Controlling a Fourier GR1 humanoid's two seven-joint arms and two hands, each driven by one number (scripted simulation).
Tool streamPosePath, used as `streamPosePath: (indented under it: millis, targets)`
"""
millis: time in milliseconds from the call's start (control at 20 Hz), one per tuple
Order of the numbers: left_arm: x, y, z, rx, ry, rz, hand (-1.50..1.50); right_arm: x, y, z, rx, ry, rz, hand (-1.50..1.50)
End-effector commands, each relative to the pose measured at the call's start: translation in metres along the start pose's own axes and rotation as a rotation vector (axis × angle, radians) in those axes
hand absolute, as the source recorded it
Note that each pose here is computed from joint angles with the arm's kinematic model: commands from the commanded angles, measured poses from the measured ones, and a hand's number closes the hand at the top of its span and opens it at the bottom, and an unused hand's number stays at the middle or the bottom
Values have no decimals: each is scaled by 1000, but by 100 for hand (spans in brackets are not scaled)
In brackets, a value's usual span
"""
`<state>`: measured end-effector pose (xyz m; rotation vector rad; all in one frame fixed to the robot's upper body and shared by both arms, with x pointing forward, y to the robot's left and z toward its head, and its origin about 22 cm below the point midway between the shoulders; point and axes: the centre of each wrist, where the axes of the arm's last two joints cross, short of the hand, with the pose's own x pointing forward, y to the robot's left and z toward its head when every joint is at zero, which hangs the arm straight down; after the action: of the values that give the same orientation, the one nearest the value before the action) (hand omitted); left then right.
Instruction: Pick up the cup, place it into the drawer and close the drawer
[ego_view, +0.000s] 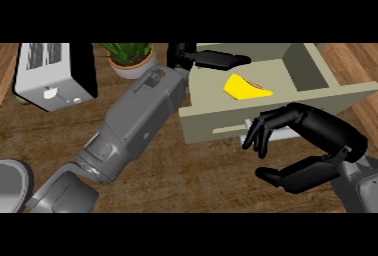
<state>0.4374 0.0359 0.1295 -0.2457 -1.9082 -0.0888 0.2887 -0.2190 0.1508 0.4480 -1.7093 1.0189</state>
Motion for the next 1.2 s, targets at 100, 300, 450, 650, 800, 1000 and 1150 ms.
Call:
streamPosePath:
  millis: [100, 300, 450, 650, 800, 1000, 1150]
  targets:
    - [-10, 7, 4, 73, 4, 22, -150, 9, 9, 10, 23, 176, 284, -150]
    - [-17, 11, 12, 65, -19, 68, -150, -32, 32, 4, -40, 309, 319, -150]
    - [-22, 15, 17, 76, -22, 112, -150, -71, 56, 1, -33, 375, 348, -150]
    - [-30, 19, 26, 63, -33, 137, -150, -128, 53, -3, 68, 447, 354, -150]
    - [-21, 56, 20, 79, -30, 135, -150, -149, 52, -24, 67, 519, 371, 150]
    - [-35, 64, 39, 68, -53, 141, -150, -174, 23, -26, -14, 543, 386, 150]
    - [-29, 69, 40, 58, -19, 172, -150, -176, -6, -25, -98, 493, 352, 150]
